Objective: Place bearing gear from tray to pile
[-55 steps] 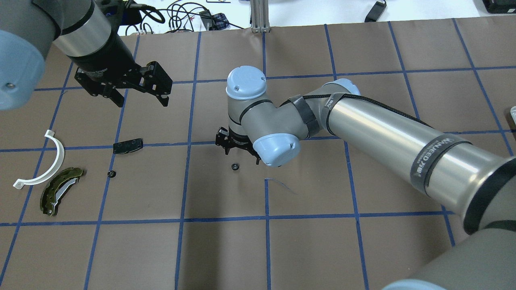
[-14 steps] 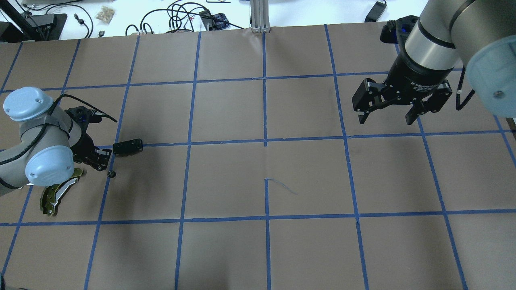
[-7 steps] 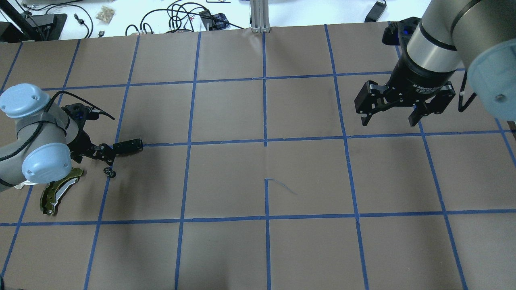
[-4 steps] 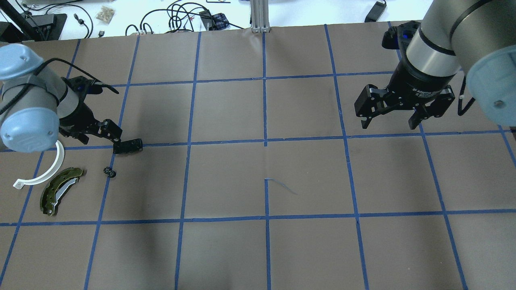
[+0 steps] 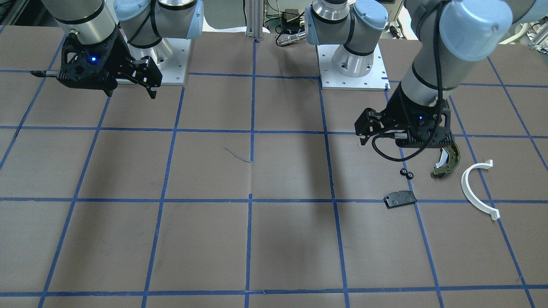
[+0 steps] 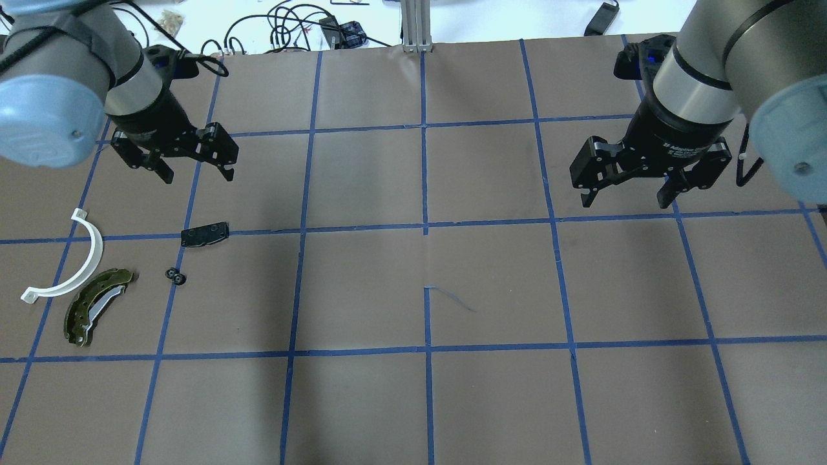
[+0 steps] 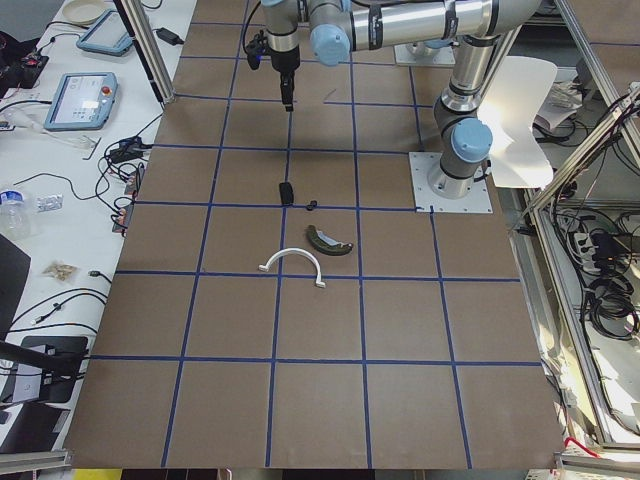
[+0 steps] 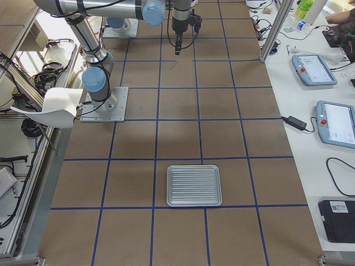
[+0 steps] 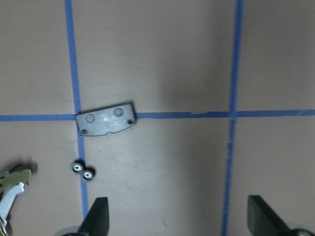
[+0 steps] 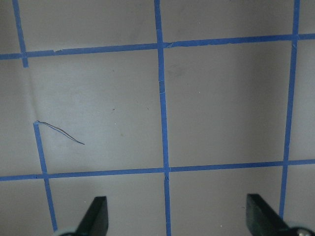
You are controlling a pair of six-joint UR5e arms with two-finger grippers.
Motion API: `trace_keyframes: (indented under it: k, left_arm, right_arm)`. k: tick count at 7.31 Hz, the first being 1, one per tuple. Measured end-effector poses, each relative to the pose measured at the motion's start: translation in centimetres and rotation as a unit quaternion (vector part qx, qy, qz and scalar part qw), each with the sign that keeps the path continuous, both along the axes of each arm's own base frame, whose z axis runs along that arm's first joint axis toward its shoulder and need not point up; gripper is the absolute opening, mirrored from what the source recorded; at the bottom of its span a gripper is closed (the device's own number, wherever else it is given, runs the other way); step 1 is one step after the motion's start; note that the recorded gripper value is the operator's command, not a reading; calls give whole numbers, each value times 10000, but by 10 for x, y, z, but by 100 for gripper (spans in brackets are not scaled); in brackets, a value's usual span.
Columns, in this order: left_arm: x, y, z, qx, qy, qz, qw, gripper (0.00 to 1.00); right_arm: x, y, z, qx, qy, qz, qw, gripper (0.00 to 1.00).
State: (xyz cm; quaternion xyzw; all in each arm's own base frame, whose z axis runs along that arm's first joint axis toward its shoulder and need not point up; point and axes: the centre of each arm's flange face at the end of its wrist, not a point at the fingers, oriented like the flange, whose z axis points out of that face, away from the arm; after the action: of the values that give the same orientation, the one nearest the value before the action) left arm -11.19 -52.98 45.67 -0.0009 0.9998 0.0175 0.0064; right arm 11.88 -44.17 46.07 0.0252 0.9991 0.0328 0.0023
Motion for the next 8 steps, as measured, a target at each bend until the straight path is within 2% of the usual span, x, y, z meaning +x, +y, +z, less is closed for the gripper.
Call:
trace_keyframes:
  k: [2, 4, 8]
  left_arm:
    - [-34, 32, 44, -106, -10, -79, 9999, 100]
    - [-52, 63, 64, -195, 22, -202, 9996, 100]
    - [-60, 67, 63, -415, 30, -276, 9988, 100]
  right_arm:
    - [0, 0, 0, -19, 22, 2, 10000, 100]
    - [0, -1, 1, -36, 26, 9, 10000, 100]
    - [0, -1, 1, -54, 23, 12, 10000, 100]
